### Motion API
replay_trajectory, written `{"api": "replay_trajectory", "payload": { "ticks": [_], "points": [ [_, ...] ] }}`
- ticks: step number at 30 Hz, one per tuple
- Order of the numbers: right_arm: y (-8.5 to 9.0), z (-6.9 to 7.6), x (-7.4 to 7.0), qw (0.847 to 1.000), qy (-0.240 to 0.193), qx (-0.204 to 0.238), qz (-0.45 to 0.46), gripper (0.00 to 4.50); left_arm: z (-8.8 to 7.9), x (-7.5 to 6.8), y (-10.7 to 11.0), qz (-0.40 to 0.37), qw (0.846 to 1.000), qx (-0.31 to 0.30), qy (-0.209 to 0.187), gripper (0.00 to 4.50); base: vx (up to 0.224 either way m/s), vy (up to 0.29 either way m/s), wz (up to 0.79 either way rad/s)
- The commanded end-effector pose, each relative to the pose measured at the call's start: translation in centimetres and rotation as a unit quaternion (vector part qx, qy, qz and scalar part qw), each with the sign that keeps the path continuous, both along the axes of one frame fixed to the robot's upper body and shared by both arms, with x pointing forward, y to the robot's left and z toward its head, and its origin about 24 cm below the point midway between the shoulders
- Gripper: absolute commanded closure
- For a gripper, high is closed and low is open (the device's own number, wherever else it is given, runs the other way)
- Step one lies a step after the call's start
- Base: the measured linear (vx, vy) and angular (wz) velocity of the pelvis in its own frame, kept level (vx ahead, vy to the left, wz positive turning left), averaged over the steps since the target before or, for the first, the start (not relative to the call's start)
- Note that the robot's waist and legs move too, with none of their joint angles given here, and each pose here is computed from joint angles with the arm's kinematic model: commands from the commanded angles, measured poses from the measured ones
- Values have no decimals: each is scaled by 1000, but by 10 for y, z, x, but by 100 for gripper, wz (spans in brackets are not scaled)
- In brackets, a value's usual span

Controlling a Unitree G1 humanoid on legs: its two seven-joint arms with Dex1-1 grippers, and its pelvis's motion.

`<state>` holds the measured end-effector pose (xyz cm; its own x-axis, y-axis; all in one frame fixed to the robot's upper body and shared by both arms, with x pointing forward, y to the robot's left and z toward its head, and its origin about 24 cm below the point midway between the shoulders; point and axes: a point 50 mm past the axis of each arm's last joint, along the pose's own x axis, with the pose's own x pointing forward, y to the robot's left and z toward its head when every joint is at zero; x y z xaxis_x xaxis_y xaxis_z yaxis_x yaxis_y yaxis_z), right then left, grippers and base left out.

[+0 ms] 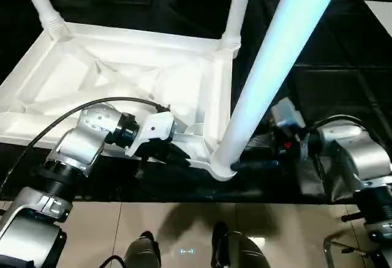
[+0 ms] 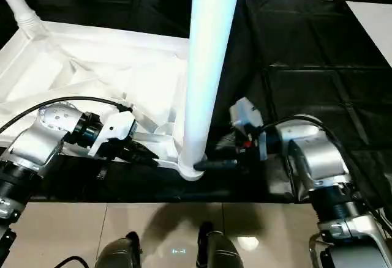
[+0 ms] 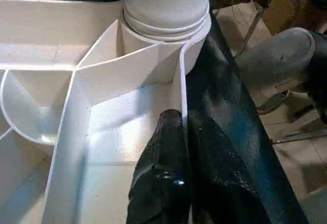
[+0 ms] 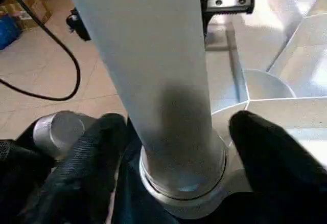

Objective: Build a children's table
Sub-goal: Rotate leg to tighten

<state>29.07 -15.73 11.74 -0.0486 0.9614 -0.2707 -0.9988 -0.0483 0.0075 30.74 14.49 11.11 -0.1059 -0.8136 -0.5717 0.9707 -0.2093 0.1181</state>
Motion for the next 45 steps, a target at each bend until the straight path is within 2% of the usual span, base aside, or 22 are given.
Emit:
{"api": "replay_trajectory", "payload": {
  "ticks": [1, 3, 12, 21, 25, 26, 27, 28, 31, 35, 42, 43, 45],
  "points": [
    [3, 2, 1, 1000, 0, -2, 24, 148, -16, -12, -6, -59, 997, 37, 36, 450, 0, 0, 0],
    [5, 2, 2, 999, 4, 1, 36, 154, -17, -14, -5, -65, 996, 41, 37, 450, 0, 0, 0],
    [12, -1, 2, 997, 24, 6, 66, 236, -17, -14, -6, -77, 996, 41, 37, 450, 0, 0, 0],
    [18, -5, -3, 996, 42, 13, 82, 251, -17, -13, -7, -79, 995, 37, 39, 450, 0, 0, 0],
    [19, -4, -3, 996, 34, 16, 75, 251, -16, -13, -7, -76, 996, 35, 40, 450, 0, 0, 0],
    [20, -3, -2, 996, 54, 25, 62, 251, -16, -13, -7, -75, 996, 34, 41, 450, 0, 0, 0],
    [20, -3, -2, 996, 54, 25, 62, 195, -16, -13, -7, -75, 996, 34, 41, 450, 0, 0, 0],
    [20, -3, -1, 996, 70, 30, 49, 181, -17, -13, -6, -73, 996, 32, 41, 450, 0, 0, 0],
    [21, -3, -1, 996, 80, 31, 41, 161, -17, -13, -6, -71, 996, 31, 42, 450, 0, 0, 0],
    [23, -6, 0, 998, 59, 18, 32, 127, -17, -12, -7, -72, 996, 31, 41, 450, 0, 0, 0],
    [22, -9, -1, 998, 53, 0, 37, 127, -16, -11, -5, -71, 996, 34, 37, 450, 0, 0, 0],
    [22, -9, -1, 998, 53, -4, 36, 153, -16, -11, -4, -71, 996, 35, 36, 450, 0, 0, 0],
    [22, -9, 0, 998, 51, -3, 33, 164, -16, -11, -4, -69, 996, 36, 36, 450, 0, 0, 0]
  ]
}}
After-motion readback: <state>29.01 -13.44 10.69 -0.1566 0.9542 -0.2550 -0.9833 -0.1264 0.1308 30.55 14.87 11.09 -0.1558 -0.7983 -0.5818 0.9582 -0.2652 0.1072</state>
